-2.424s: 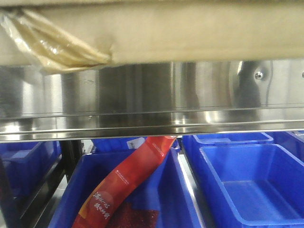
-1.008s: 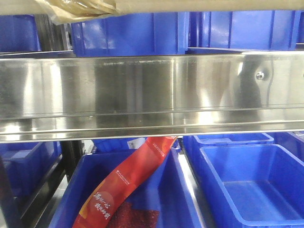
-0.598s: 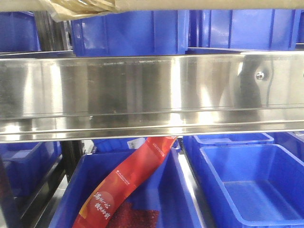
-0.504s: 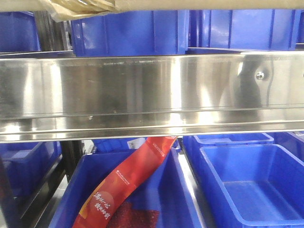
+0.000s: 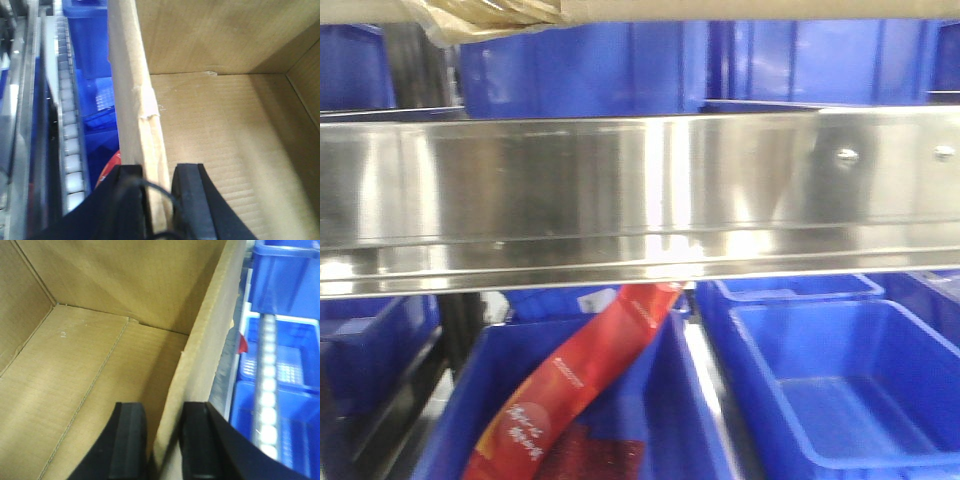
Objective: Grab carton from right shelf to conveyor
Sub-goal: 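Hold the carton in both grippers while the base drives to the conveyor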
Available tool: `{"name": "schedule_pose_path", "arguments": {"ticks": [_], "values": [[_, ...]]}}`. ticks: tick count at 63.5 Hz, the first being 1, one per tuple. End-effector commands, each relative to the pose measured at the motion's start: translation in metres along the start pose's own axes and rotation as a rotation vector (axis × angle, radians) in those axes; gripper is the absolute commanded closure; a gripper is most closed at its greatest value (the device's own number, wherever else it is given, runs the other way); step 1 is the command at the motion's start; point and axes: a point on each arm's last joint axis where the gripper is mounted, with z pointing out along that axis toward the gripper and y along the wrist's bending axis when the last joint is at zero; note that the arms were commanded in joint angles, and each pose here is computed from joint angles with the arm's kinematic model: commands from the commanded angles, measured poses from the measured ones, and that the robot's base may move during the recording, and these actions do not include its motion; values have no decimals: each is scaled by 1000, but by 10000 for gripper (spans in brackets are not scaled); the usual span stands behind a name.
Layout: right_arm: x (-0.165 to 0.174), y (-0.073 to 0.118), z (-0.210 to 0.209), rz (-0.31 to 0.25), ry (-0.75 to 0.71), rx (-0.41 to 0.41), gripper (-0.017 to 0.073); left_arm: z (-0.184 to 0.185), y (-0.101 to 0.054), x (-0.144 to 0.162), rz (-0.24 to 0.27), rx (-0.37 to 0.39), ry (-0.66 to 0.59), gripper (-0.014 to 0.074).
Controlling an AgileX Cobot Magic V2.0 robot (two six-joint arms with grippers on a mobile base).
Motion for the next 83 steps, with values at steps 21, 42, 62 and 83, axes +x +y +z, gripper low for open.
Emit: {"name": "schedule_pose_path", "arguments": {"ticks": [21, 42, 62, 83], "values": [[-6, 3, -10, -17, -70, -27, 619, -8, -3, -7, -7, 45, -72, 610], [-6, 3, -10, -17, -70, -27, 619, -8, -3, -7, -7, 45, -72, 610], [-6, 3, -10, -17, -70, -27, 619, -8, -3, -7, -7, 45, -72, 610], [-6, 3, -10, -17, -70, -27, 619, -8, -3, -7, -6, 43, -72, 610]]}}
